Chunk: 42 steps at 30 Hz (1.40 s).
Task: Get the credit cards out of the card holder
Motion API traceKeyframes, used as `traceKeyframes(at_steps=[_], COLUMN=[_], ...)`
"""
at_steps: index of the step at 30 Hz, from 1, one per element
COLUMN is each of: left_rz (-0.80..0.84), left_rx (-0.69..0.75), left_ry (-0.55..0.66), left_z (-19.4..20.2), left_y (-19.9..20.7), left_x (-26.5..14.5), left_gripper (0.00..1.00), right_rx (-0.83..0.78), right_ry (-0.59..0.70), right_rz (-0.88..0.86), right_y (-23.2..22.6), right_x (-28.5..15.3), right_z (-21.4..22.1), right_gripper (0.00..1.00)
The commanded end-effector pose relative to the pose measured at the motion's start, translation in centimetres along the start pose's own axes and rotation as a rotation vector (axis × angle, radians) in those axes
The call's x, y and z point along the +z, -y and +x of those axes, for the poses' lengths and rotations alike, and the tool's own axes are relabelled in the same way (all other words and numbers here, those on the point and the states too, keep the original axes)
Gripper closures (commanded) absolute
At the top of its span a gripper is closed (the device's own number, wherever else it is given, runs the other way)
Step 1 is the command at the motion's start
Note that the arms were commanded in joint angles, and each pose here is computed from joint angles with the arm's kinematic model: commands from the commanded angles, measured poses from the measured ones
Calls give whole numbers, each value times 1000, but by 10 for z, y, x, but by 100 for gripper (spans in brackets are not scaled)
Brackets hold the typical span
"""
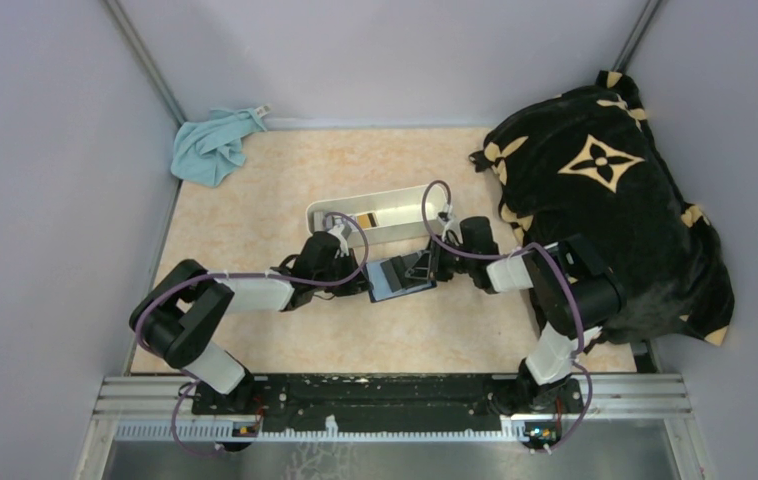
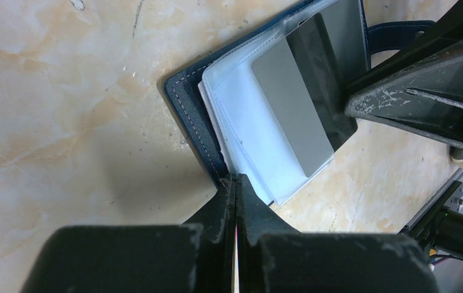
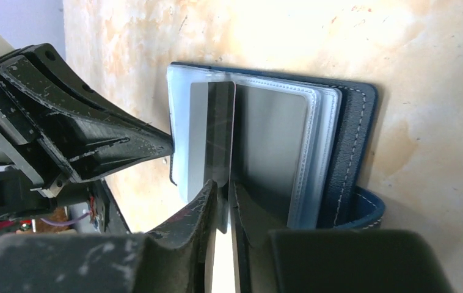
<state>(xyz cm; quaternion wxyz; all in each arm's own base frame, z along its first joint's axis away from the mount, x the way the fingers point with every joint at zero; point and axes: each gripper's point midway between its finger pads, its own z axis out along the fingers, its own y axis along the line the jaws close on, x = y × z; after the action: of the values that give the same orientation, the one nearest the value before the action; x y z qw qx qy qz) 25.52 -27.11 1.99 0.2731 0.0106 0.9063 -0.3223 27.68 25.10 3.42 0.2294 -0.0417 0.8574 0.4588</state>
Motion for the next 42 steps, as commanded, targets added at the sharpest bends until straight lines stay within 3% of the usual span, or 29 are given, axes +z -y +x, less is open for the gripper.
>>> traceKeyframes(at_steps=[1,4,14,24,29,33,35,42], left_rz=[-210,-212,-213,-185,-93,2,40,134], left_rx=[3,5,1,12,39,81,98,118], left_ry=[-122,-122,-122,-89,-38,17,41,64], left_z=[42,42,43,32,13,-6,-14,-20], left_y=[-61,-61,-62,-53,-27,0,11,31], left_x=[-4,-4,-4,-8,-15,-25,-31,-37], left_gripper=[100,100,100,100,75,35,30,28], right_rx=[-42,-44,-31,-5,-25,-40,-44,-10], right_ry=[61,63,62,173,191,200,203,192], right_rz=[-17,-31,-58,-56,-62,-77,-81,-125], right_y=[-7,-10,-12,-7,-16,-27,-29,-32], right_x=[-6,-6,-7,-38,-46,-52,-54,-53], right_z=[-16,-16,-16,-46,-52,-56,-56,-47], right_gripper=[90,100,100,100,100,100,100,100])
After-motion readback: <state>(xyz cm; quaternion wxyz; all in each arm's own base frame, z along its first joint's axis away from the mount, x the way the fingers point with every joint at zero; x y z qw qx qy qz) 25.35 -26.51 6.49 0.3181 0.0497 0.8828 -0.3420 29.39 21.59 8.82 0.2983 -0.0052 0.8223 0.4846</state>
